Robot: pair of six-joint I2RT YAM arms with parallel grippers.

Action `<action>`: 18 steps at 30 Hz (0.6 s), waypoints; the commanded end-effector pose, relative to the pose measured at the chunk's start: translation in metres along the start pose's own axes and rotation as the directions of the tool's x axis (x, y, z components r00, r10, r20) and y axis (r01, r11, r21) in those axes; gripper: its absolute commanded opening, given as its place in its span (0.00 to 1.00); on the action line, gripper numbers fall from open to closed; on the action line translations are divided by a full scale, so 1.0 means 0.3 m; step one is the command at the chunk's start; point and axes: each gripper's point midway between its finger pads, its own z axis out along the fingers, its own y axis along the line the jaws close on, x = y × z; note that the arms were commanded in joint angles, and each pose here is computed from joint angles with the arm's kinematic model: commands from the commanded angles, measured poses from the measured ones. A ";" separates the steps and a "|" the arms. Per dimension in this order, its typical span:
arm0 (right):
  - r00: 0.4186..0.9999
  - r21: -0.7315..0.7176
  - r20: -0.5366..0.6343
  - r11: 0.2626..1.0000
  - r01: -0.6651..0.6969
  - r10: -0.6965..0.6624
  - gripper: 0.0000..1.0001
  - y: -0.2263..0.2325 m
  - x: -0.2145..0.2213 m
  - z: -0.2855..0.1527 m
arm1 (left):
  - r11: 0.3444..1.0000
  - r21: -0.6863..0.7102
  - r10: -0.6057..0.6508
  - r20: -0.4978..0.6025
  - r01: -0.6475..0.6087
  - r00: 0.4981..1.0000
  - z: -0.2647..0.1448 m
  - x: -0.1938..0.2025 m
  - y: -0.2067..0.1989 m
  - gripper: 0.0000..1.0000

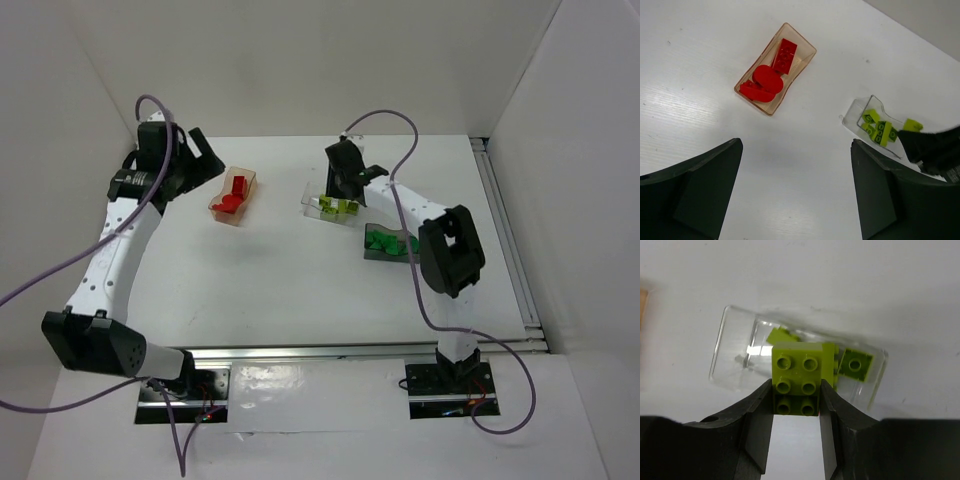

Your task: Sort the legos into containers by color

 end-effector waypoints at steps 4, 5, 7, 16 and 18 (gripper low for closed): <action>1.000 0.033 -0.003 0.999 0.011 -0.011 0.39 0.014 -0.054 0.153 | 0.999 0.014 0.035 -0.035 -0.035 0.999 -0.019 0.054 0.017 0.95; 1.000 0.032 -0.002 0.999 0.011 -0.011 0.40 0.016 -0.062 0.148 | 0.999 0.014 0.035 -0.035 -0.035 0.999 -0.019 0.054 0.017 0.94; 1.000 0.032 -0.002 0.999 0.011 -0.011 0.47 0.014 -0.053 0.155 | 0.999 0.014 0.035 -0.035 -0.035 0.999 -0.019 0.054 0.017 0.94; 0.995 0.081 0.102 0.996 -0.032 0.023 0.91 -0.029 -0.147 0.000 | 0.999 0.019 0.043 -0.058 -0.042 0.997 -0.012 0.076 0.009 0.94; 0.984 0.118 0.169 0.989 -0.086 0.065 0.95 -0.069 -0.201 -0.084 | 0.999 0.019 0.043 -0.058 -0.042 0.997 -0.012 0.076 0.009 0.94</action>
